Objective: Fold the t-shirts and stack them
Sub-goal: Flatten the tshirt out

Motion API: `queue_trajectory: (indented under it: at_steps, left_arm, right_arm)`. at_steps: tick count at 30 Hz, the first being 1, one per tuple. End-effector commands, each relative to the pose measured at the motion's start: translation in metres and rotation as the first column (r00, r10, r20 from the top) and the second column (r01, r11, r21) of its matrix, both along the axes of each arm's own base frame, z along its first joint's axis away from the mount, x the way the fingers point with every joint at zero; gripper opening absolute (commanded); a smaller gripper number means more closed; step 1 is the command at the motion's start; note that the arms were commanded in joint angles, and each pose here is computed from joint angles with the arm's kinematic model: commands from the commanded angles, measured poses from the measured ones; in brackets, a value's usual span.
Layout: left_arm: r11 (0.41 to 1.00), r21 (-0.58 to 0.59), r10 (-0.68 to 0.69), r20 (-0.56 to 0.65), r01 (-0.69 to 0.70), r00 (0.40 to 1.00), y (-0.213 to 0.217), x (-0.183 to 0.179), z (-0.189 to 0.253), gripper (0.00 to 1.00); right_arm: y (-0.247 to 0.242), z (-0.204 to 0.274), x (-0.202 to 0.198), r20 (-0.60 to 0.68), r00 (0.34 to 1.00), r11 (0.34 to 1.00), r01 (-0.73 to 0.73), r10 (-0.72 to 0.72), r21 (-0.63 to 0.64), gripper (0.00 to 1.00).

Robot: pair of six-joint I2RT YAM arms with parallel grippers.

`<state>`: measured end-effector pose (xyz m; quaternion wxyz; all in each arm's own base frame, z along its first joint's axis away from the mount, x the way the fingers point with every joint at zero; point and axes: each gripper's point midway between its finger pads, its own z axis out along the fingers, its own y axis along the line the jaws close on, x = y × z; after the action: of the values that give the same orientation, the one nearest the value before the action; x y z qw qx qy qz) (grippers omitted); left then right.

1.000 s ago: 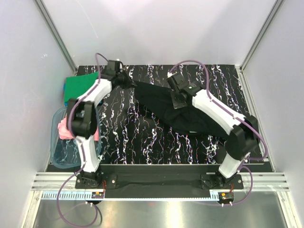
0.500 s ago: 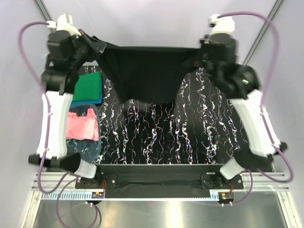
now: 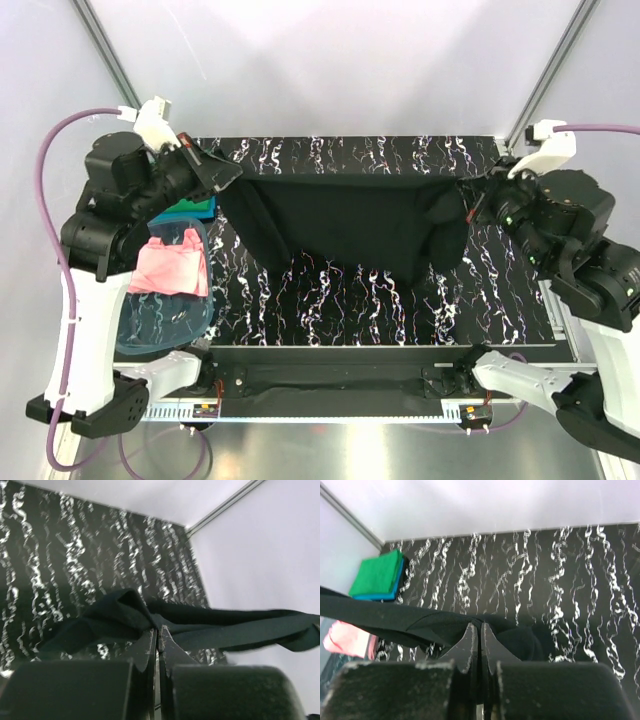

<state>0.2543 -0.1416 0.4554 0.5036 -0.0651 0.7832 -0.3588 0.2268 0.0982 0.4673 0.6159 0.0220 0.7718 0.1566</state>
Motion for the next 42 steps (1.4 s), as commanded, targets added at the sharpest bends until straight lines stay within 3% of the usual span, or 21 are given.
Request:
queue_trajectory:
  at_steps: [1,7,11,13,16,19,24,27,29,30,33,38,39,40,42]
  left_arm:
    - [0.997,0.081,-0.002,0.011,0.002,1.000,0.005,0.005,-0.007,0.00]
    - [0.991,0.088,-0.093,-0.065,0.098,0.994,-0.012,0.019,-0.034,0.00]
    - [0.988,0.090,-0.113,-0.165,0.129,0.980,-0.020,0.035,-0.082,0.00]
    - [0.987,0.088,-0.111,-0.258,0.138,0.960,-0.020,0.045,-0.127,0.00]
    - [0.985,0.074,-0.113,-0.396,0.154,0.911,-0.023,0.051,-0.200,0.00]
    - [0.986,0.139,-0.012,-0.511,0.097,0.860,-0.008,0.056,-0.267,0.00]
    - [0.977,0.207,0.089,-0.635,0.058,0.768,0.010,0.067,-0.342,0.00]
    - [0.976,0.207,0.090,-0.655,0.063,0.750,0.009,0.070,-0.358,0.00]
    - [0.979,0.193,0.080,-0.668,0.068,0.740,0.006,0.069,-0.363,0.00]
    - [0.978,0.197,0.085,-0.672,0.067,0.736,0.007,0.067,-0.366,0.00]
    - [0.975,0.211,0.090,-0.672,0.073,0.735,0.010,0.058,-0.372,0.00]
    - [0.973,0.216,0.092,-0.698,0.086,0.710,0.013,0.047,-0.387,0.03]
    - [0.973,0.213,0.090,-0.700,0.088,0.708,0.012,0.048,-0.388,0.03]
    - [0.973,0.213,0.090,-0.701,0.088,0.707,0.012,0.049,-0.388,0.04]
    - [0.973,0.210,0.087,-0.709,0.093,0.700,0.011,0.050,-0.389,0.03]
  right_arm:
    - [0.006,-0.009,0.005,-0.030,1.000,1.000,-0.009,0.010,0.004,0.00]
    - [-0.003,-0.019,0.021,-0.056,0.996,0.994,0.069,-0.073,-0.082,0.00]
    - [-0.023,-0.073,0.040,-0.141,0.951,0.947,0.245,-0.276,-0.206,0.00]
    - [-0.020,-0.122,0.048,-0.225,0.921,0.926,0.251,-0.318,-0.281,0.00]
    - [0.002,-0.182,0.066,-0.330,0.902,0.949,0.203,-0.277,-0.240,0.00]
    - [0.003,-0.240,0.089,-0.455,0.845,0.955,0.198,-0.280,-0.220,0.00]
    - [-0.014,-0.291,0.121,-0.543,0.768,0.938,0.236,-0.340,-0.253,0.22]
    - [-0.032,-0.305,0.129,-0.540,0.739,0.914,0.284,-0.402,-0.291,0.25]
    - [-0.041,-0.319,0.127,-0.561,0.706,0.900,0.308,-0.433,-0.307,0.22]
    - [-0.045,-0.326,0.125,-0.572,0.687,0.893,0.314,-0.448,-0.322,0.16]
    - [-0.057,-0.343,0.114,-0.592,0.640,0.872,0.351,-0.489,-0.340,0.16]
    - [-0.033,-0.340,0.111,-0.645,0.671,0.930,0.291,-0.367,-0.226,0.26]
    - [-0.034,-0.334,0.110,-0.639,0.675,0.928,0.304,-0.369,-0.215,0.30]
    - [-0.036,-0.331,0.107,-0.638,0.669,0.923,0.317,-0.381,-0.219,0.40]
    - [-0.044,-0.320,0.107,-0.614,0.666,0.902,0.369,-0.424,-0.223,0.46]
